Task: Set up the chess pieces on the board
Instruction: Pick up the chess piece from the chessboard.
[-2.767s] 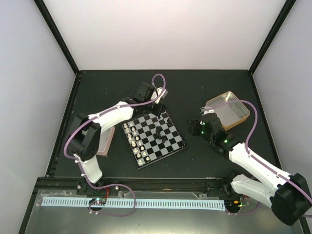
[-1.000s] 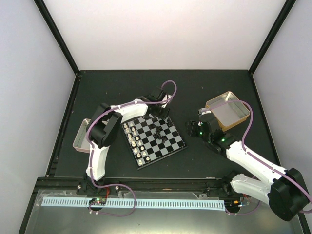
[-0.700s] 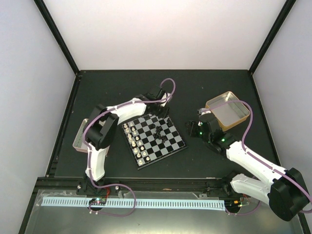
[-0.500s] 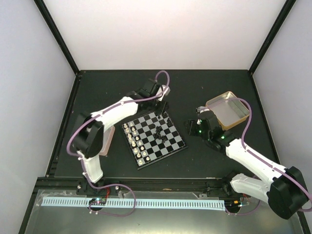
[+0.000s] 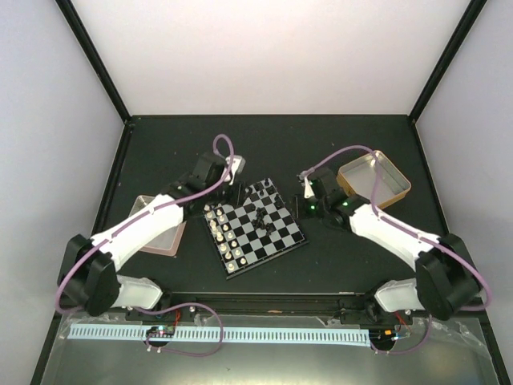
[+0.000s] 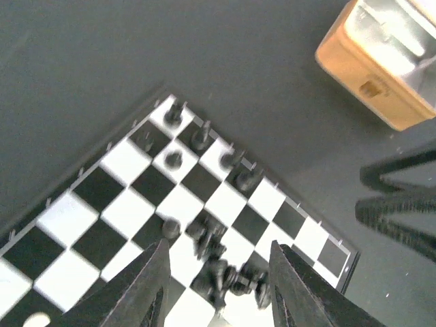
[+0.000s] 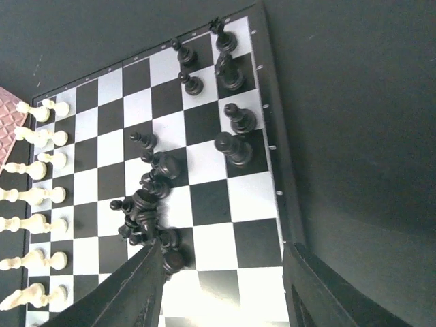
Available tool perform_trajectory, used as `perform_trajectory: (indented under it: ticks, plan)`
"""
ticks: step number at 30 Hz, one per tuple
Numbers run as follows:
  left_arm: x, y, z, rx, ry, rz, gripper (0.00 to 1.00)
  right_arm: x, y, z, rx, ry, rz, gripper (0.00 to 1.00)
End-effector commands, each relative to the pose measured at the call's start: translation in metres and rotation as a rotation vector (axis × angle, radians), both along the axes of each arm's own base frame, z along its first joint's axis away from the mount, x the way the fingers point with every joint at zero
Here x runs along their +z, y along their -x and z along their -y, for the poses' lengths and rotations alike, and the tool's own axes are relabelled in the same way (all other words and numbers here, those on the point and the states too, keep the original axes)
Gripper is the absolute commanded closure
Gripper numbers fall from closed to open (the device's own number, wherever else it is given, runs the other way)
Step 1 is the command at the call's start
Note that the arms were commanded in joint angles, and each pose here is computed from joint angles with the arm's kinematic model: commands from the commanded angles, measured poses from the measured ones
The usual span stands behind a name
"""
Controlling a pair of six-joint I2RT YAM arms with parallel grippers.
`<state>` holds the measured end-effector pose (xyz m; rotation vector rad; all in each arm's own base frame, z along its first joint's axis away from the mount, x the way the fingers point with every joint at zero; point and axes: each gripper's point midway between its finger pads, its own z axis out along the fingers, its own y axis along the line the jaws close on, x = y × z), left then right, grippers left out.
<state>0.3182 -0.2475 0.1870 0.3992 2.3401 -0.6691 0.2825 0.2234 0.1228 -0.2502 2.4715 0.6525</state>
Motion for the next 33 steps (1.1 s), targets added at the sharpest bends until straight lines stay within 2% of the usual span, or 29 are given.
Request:
perform_trajectory:
  ticks: [1, 5, 9, 16, 24, 28, 33]
  plan:
    - [-0.008, 0.012, -0.025, 0.116, 0.041, 0.010, 0.58, -0.007, 0.000, -0.030, 0.091, 0.011, -0.041, 0.53]
    - [-0.018, 0.026, -0.048, 0.199, 0.041, 0.018, 0.57, -0.017, -0.001, -0.054, 0.135, 0.079, -0.050, 0.55]
    - [-0.019, 0.037, -0.073, 0.279, 0.027, 0.049, 0.52, -0.024, -0.009, -0.076, 0.169, 0.181, -0.042, 0.58]
    - [0.010, 0.059, -0.113, 0.392, 0.042, 0.169, 0.41, -0.044, -0.027, -0.105, 0.213, 0.310, -0.048, 0.63]
    - [0.060, 0.084, -0.139, 0.431, 0.160, 0.337, 0.23, -0.062, -0.037, -0.124, 0.265, 0.375, -0.063, 0.70]
    - [0.073, 0.090, -0.147, 0.442, 0.162, 0.388, 0.20, -0.065, -0.041, -0.127, 0.268, 0.395, -0.057, 0.75]
    - [0.070, 0.091, -0.148, 0.440, 0.142, 0.380, 0.19, -0.070, -0.045, -0.127, 0.271, 0.422, -0.059, 0.82]
